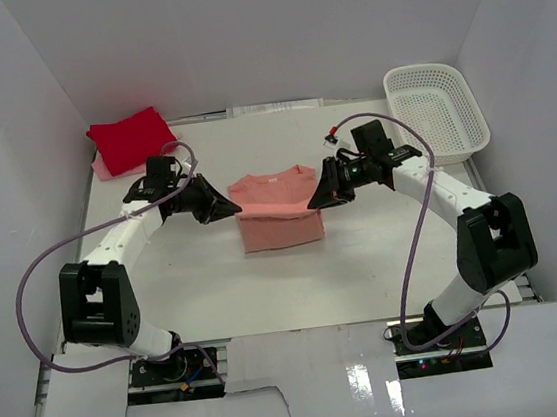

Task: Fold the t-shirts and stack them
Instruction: Fold the long partially folded tshirt into a neat square

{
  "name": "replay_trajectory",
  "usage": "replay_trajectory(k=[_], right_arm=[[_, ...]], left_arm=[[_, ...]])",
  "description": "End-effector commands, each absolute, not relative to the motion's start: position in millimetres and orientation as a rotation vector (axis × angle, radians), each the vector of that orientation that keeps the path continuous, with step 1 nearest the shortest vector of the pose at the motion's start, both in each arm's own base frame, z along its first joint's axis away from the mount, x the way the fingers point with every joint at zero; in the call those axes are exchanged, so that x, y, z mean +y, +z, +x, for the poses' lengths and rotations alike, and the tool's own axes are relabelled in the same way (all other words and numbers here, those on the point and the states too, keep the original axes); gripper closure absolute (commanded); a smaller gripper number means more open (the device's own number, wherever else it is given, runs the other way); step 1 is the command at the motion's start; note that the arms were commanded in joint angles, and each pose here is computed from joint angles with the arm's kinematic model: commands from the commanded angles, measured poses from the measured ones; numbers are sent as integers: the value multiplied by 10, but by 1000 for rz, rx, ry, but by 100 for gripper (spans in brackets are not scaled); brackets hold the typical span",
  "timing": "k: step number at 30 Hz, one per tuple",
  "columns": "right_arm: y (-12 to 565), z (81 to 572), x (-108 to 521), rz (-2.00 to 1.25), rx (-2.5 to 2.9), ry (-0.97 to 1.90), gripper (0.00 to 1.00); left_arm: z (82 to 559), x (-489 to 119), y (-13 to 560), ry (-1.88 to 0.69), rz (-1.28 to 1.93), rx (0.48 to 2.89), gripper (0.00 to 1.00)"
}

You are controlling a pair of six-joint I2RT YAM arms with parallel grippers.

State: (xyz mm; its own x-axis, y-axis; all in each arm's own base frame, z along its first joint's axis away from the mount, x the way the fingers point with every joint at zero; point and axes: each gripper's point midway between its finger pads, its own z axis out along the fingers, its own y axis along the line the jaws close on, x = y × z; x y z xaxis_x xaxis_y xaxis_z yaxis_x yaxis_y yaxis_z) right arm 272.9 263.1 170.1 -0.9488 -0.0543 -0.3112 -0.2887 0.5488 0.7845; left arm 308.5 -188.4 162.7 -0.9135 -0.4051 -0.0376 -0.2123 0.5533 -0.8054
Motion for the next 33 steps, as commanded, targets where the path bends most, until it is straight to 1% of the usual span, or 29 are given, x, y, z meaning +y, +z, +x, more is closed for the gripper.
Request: replay_trajectory(k=[1,8,16,25,33], right_arm=[[1831,2869,2611,-324,2495,1372,91],[1768,3149,2695,-342,2504,1387,91],[1829,3456,2790,-376,2485,1385,91],[1851,3679,2811,-367,2475,1386,91],[1848,3878,2772,-341,2456,1346,91]], left_arm=[[3394,-1811,1773,-1254,-466,2480,100],[3684,-1804,1771,-1242,-477,2468,100],[3898,-1783,1775,-1244,-492,2456,100],[4113,-1735,1877,-1246,-485,2423,100],[4355,-1747,1813,-1237,-494,2420,100]])
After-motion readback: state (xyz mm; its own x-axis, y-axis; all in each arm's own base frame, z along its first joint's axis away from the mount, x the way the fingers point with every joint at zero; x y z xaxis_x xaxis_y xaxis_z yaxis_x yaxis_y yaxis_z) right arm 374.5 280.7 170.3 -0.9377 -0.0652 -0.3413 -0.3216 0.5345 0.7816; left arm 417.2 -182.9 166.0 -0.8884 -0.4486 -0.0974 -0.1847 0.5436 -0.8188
